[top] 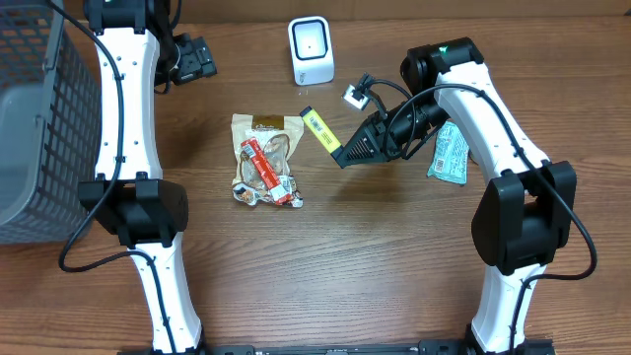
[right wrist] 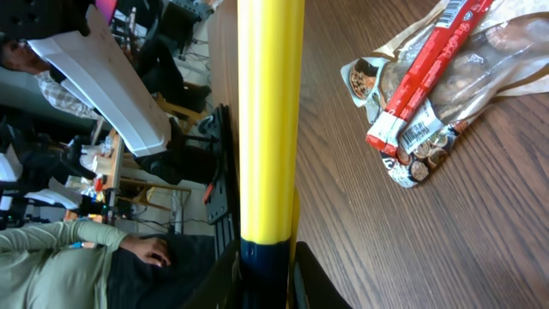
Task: Scan the item barcode
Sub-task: 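Pull the yellow bar out of the bag and lift it, then hold the yellow bar in front of the scanner window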
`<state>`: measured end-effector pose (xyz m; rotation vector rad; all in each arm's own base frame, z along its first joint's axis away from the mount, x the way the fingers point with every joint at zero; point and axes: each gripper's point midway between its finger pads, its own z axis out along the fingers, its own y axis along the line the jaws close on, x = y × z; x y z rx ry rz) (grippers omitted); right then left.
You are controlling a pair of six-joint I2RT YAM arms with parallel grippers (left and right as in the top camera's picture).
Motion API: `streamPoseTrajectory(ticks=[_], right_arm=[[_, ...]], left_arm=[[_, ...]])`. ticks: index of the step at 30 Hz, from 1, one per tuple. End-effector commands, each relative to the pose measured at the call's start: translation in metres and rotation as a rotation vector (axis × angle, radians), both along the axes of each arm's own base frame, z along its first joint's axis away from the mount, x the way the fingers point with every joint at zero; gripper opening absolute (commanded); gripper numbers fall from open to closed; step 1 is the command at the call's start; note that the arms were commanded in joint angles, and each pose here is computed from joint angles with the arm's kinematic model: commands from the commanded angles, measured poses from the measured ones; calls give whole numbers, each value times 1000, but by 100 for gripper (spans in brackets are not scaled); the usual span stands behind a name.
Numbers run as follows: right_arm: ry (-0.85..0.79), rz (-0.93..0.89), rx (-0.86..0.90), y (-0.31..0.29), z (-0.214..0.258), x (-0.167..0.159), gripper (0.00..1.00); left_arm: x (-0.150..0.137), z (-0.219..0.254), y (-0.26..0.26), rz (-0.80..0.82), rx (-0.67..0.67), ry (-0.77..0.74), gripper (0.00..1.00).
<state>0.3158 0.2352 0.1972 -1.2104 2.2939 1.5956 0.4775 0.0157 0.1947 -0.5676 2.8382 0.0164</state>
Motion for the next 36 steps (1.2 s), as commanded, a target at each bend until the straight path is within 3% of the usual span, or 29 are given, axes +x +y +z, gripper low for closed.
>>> streamPoseTrajectory(ticks=[1,15,21,27,33,36], right_arm=[[-88,14,22,1,22,-2,4],[-146,-9,18,1,17,13,4],[-78,-312,-244,-8,-13,74,3],[-259,-513,-270,-11,4,138,3],[-643,-693,-425,-22,15,208,3],[-826,-656,-485,-12,18,222,3]], left_arm=[[1,-3,-4,6,-7,2,100],[1,-3,-4,6,-7,2,100],[1,-3,-4,5,-7,2,100],[1,-3,-3,7,-7,2,100],[1,-3,-4,5,-7,2,100],[1,-3,-4,5,-8,2,100]])
